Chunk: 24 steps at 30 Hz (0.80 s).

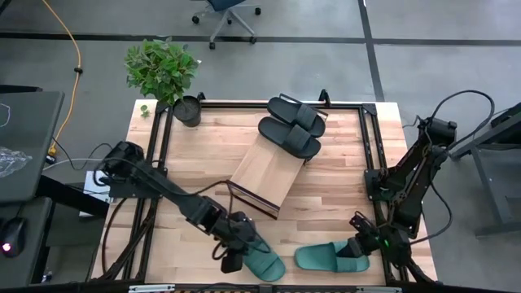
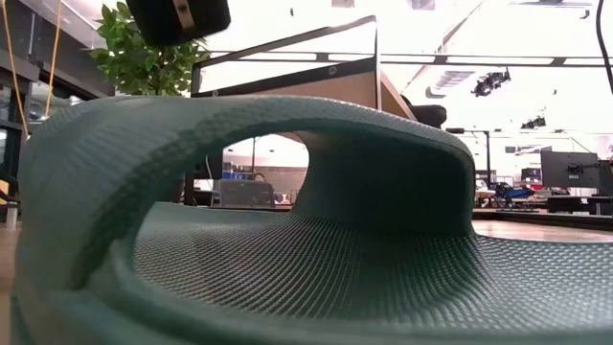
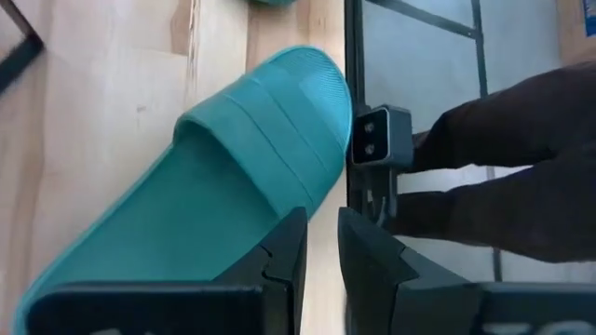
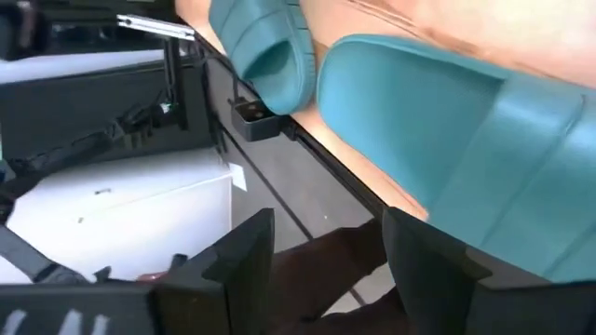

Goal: Pick and place slides into the shelf
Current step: Put the left green slipper on the shelf

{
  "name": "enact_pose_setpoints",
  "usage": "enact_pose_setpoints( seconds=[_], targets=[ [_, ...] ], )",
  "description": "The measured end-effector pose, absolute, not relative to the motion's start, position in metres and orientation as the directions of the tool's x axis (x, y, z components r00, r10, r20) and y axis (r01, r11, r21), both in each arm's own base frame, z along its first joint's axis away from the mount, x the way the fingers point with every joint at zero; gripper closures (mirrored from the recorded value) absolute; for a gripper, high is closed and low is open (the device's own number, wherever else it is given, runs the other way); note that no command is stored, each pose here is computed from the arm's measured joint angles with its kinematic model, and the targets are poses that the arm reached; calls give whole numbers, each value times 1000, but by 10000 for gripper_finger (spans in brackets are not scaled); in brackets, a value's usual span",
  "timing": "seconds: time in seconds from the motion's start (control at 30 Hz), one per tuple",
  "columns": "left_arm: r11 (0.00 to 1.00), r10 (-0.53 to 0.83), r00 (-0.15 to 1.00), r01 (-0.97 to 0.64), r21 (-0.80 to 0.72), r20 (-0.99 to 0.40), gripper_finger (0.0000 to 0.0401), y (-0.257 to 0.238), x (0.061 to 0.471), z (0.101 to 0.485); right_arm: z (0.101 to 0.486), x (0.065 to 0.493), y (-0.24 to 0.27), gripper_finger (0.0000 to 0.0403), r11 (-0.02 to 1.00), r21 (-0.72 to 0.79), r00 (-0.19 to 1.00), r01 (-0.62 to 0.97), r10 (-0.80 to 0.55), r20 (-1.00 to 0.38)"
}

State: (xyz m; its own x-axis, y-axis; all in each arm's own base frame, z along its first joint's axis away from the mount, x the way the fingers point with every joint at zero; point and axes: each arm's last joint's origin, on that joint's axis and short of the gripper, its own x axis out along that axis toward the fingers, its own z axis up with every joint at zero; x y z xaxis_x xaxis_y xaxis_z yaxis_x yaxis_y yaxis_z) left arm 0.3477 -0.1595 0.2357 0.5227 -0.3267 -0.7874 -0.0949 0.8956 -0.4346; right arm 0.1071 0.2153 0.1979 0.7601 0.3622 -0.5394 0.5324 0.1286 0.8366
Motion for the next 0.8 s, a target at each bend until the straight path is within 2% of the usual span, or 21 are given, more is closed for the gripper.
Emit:
enact_pose_setpoints(
  seconds=[0.13,0.33,0.47,0.63,0.8],
  targets=[
    [879,-333,498,-142,-455,-800,318,-162,353,222,199,108,216,210,162,844,763,511,368,-532],
    [861,-328,485,-199,-467,-811,234,-164,354,217,199,108,216,210,216,845,761,489,369,-534],
    [854,-309,495,-232,-466,-812,193,-163,354,217,198,107,216,210,251,844,760,473,369,-535],
    [840,-298,467,-286,-462,-832,166,-164,357,204,198,107,216,210,274,844,760,462,368,-536],
    [807,-349,478,-283,-518,-806,165,-170,367,192,198,107,215,210,287,839,759,462,363,-541]
  ],
)
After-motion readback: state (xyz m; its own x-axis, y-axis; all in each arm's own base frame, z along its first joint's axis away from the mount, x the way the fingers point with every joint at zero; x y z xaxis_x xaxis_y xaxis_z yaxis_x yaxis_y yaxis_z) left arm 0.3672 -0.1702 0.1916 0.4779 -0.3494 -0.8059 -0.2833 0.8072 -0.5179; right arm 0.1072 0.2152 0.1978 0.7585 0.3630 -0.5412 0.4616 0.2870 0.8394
